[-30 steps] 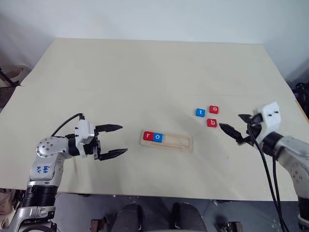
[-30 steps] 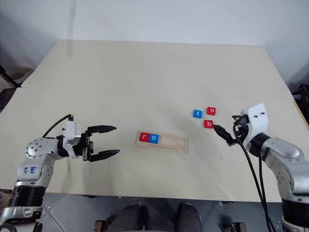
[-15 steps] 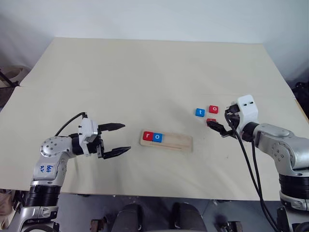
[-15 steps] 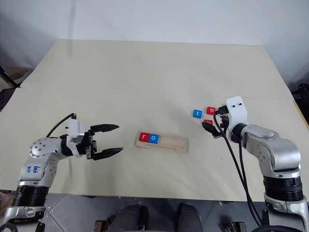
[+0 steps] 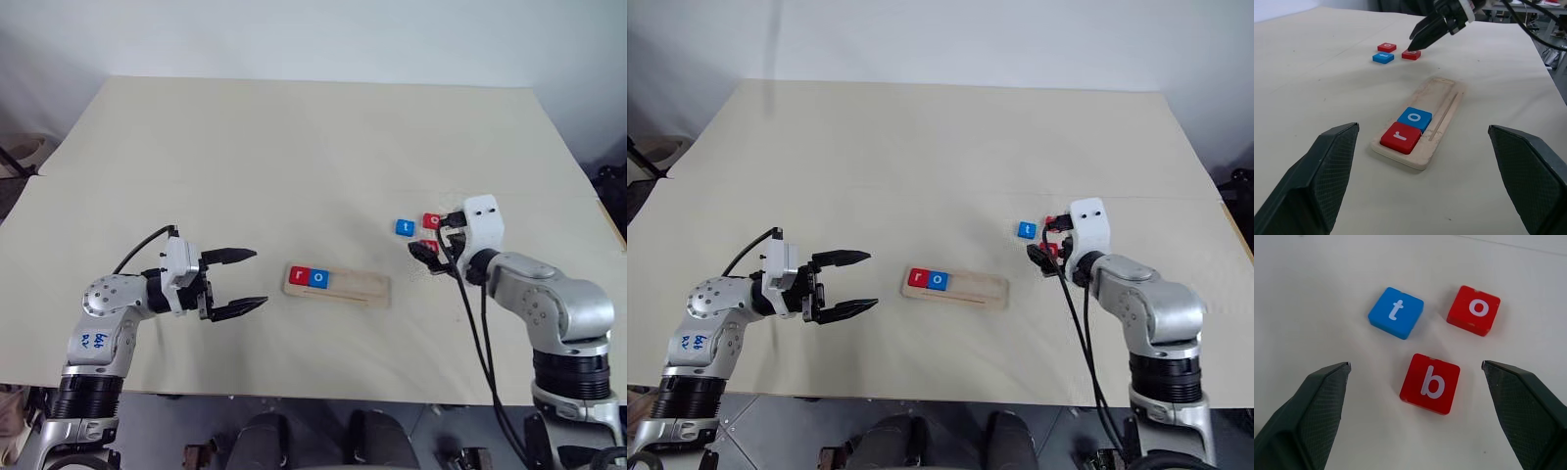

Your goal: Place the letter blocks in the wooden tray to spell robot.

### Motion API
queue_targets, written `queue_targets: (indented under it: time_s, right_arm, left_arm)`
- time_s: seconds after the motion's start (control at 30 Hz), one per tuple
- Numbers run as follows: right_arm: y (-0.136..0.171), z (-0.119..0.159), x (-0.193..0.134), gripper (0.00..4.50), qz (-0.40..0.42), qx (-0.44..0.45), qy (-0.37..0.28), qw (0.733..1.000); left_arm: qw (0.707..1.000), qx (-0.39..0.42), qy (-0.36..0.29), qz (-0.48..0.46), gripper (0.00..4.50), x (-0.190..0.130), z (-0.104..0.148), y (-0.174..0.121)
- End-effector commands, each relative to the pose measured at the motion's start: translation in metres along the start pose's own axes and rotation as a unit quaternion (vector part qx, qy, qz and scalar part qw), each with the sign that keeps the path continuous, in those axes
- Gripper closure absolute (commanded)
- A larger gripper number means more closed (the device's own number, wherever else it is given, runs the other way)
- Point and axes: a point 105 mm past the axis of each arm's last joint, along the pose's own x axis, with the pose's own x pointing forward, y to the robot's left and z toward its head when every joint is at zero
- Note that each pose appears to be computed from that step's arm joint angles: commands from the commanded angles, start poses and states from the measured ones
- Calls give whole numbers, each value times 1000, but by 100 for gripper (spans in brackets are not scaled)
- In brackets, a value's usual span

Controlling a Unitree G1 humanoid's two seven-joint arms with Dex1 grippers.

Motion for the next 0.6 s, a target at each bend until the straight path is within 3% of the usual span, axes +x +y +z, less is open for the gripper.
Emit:
queue_targets:
  time_s: [0.03, 0.23, 0.33, 0.57, 0.6]
  right_arm:
    - [-2, 5, -1, 0, -46, 18, -20, 999]
    - [5, -9, 6, 0, -77, 36, -3, 996]
    - [4, -13, 6, 63, -88, 37, 3, 995]
    - [-5, -14, 5, 303, -108, 43, 2, 993]
    - [-5, -14, 4, 303, -106, 44, 3, 993]
  left_arm:
    - [1000, 19, -8, -4, 1, 2, 8, 0]
    - [1000, 23, -7, -2, 1, 1, 10, 2]
    - [1000, 25, -7, -1, 0, 1, 11, 3]
    - [1000, 25, -9, -1, 0, 3, 11, 2]
    - [1000, 24, -9, -2, 0, 3, 10, 2]
